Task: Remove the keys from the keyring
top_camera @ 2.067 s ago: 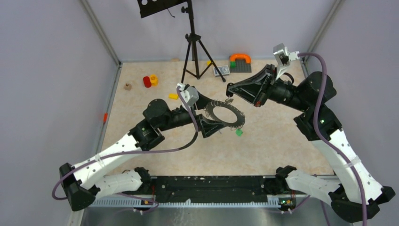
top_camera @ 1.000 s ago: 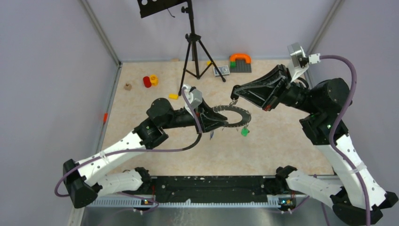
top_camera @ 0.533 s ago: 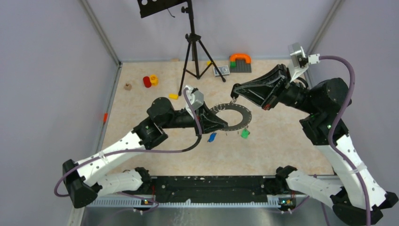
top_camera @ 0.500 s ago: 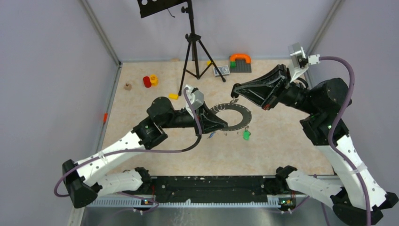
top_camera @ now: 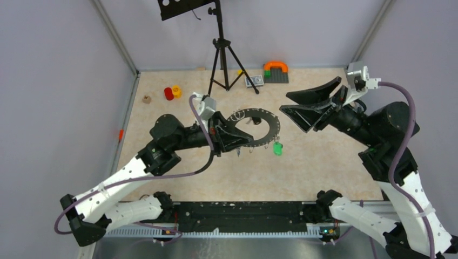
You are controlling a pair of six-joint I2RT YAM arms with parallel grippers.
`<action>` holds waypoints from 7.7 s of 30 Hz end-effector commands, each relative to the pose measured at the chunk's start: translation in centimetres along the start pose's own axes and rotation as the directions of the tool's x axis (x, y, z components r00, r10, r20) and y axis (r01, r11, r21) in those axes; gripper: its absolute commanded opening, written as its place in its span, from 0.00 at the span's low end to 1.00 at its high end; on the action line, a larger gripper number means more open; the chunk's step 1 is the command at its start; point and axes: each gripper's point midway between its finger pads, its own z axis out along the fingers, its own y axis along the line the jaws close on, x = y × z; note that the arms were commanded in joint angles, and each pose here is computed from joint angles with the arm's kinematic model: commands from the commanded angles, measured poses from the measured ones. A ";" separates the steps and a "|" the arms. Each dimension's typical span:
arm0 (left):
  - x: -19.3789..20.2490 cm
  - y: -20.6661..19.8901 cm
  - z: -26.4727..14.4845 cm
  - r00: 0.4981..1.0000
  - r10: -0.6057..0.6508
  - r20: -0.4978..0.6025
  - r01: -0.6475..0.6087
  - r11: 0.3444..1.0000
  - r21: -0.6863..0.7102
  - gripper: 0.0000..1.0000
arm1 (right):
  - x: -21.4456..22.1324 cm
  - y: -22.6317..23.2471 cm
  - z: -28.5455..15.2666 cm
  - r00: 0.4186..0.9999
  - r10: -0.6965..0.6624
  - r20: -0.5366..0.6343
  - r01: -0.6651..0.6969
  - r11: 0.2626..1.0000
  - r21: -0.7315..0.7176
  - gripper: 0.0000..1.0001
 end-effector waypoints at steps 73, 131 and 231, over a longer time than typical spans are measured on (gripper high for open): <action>-18.1 -6.4 -5.9 0.801 0.317 0.508 -0.273 0.948 -0.161 0.00 | 7.1 7.5 6.5 0.934 0.059 0.353 0.027 0.972 -0.234 0.41; -15.8 -12.5 -7.1 0.850 0.366 0.378 -0.428 0.899 0.091 0.00 | 6.0 8.9 1.1 0.974 -0.151 0.166 0.194 0.938 -0.286 0.46; -8.5 -3.2 -6.7 0.908 0.320 -0.272 -0.367 0.919 -0.145 0.00 | 10.5 6.8 1.9 0.992 -0.076 0.103 0.096 0.975 -0.202 0.09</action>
